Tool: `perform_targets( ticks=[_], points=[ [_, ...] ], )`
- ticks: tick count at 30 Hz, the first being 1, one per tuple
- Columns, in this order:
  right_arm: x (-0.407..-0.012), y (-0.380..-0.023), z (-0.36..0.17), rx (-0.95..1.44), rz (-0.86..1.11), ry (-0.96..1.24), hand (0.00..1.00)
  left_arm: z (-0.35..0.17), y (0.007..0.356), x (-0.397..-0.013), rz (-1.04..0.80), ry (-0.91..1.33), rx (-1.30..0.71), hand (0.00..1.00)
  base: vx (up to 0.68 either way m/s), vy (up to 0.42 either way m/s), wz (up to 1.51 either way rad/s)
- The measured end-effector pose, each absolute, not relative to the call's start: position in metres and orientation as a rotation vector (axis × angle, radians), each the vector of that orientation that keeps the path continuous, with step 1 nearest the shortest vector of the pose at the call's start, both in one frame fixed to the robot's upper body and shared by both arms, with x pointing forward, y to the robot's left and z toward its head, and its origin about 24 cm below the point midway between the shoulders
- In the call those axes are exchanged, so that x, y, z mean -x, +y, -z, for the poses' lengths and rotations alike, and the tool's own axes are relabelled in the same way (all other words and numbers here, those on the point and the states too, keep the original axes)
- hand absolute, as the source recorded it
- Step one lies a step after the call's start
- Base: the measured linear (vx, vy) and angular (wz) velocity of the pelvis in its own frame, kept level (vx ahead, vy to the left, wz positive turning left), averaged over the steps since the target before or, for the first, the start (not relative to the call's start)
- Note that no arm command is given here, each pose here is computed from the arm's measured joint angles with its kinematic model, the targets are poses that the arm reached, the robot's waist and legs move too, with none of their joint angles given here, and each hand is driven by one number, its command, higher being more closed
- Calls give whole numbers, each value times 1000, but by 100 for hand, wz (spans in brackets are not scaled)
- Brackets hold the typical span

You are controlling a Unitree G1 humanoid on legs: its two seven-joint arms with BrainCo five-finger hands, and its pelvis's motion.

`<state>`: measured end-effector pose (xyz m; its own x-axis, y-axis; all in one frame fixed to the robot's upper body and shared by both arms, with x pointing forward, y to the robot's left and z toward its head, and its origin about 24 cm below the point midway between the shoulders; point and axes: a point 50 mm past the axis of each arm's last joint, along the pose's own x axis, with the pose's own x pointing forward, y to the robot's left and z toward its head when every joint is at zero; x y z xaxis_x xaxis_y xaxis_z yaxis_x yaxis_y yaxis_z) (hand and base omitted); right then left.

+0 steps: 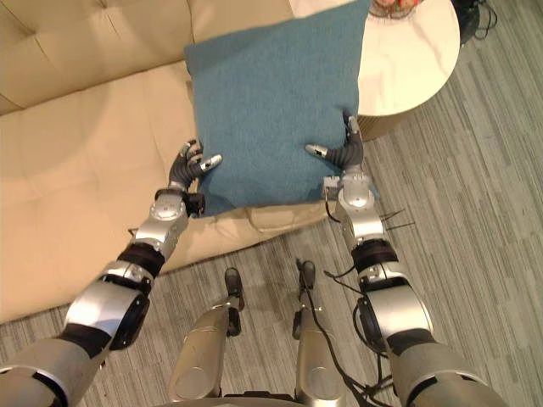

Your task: Pick up cushions and gather them together orderly.

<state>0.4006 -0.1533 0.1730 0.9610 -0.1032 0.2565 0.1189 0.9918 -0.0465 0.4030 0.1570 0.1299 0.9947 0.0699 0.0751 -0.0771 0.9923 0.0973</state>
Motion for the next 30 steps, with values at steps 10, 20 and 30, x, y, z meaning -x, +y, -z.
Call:
perform_targets(
  ticks=[10,20,30],
  points=[
    [-383,-147,-180,-16,66,-360,100,-165,153,-391,-63,-267,-39,100,-33,-58,1],
    [-288,-145,-105,-12,23,-322,100,-84,139,-289,0,-211,129,100,99,-12,13],
    [-242,-134,-71,-40,-48,-241,100,-49,144,-229,-31,-120,178,100,4,21,45]
  ],
)
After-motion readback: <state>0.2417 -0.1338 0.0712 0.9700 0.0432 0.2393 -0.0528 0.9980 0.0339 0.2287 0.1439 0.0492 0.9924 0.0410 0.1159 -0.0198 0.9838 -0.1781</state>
